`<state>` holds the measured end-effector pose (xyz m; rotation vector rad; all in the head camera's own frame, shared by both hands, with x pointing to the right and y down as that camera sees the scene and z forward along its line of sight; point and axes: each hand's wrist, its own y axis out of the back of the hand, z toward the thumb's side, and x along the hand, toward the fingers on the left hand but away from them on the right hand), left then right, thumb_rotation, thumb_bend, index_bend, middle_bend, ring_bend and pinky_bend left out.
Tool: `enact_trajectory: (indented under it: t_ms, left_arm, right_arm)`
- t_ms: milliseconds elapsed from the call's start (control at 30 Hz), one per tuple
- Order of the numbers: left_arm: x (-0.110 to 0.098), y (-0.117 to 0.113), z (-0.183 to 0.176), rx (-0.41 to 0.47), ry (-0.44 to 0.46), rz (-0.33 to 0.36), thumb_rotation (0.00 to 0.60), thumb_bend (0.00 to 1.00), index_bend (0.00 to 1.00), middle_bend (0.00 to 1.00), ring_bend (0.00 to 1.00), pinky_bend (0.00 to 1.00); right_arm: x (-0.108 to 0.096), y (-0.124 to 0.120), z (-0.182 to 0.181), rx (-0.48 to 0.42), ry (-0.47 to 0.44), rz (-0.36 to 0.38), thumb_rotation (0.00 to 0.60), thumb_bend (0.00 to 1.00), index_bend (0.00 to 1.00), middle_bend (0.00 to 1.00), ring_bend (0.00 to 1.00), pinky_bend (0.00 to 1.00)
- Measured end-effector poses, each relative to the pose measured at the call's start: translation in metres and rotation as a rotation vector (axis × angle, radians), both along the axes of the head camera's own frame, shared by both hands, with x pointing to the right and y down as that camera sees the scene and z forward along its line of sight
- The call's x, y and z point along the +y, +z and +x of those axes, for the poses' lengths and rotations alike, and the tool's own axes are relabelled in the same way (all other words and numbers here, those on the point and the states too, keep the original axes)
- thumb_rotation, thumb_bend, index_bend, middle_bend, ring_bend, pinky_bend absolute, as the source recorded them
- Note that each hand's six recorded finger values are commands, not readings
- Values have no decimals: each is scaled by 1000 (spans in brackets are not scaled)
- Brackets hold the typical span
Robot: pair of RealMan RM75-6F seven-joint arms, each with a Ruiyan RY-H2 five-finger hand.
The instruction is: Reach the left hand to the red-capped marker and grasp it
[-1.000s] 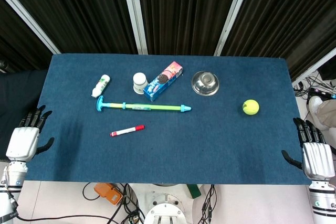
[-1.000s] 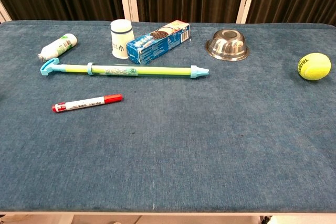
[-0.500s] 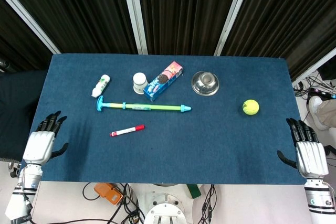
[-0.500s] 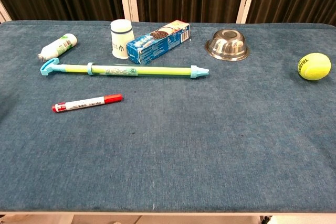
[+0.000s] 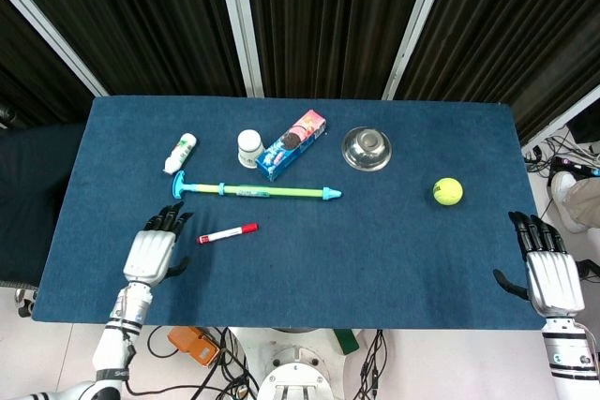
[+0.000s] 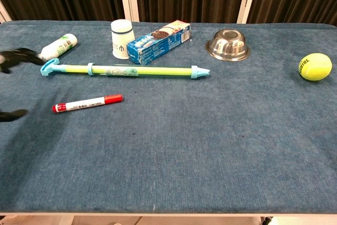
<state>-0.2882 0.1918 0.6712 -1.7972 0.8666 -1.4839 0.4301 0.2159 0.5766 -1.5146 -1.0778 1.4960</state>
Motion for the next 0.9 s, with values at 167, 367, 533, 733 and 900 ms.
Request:
enact_trajectory:
  t_ms: [167, 367, 533, 733, 900]
  left_arm:
    - [-9, 14, 28, 7, 14, -25, 600, 241, 195, 0, 0, 169]
    - [-12, 25, 40, 4, 8, -48, 600, 235, 273, 0, 0, 169]
    - [-16, 32, 47, -3, 5, -55, 600, 234, 324, 0, 0, 169]
    - [-20, 41, 53, -10, 1, -64, 600, 242, 377, 0, 0, 169]
    - [-21, 50, 56, -19, 2, -75, 600, 258, 387, 0, 0, 169]
  right_arm:
    - [0, 0, 0, 0, 3, -2, 600, 319, 64, 149, 126, 161]
    - [-1, 1, 0, 2, 0, -9, 600, 319, 65, 149, 127, 160]
    - [-1, 2, -1, 4, -3, -11, 600, 319, 65, 148, 127, 160]
    - [-2, 2, 0, 5, -2, -11, 600, 318, 66, 149, 126, 160]
    - [-2, 2, -1, 5, -3, -10, 600, 319, 67, 148, 126, 158]
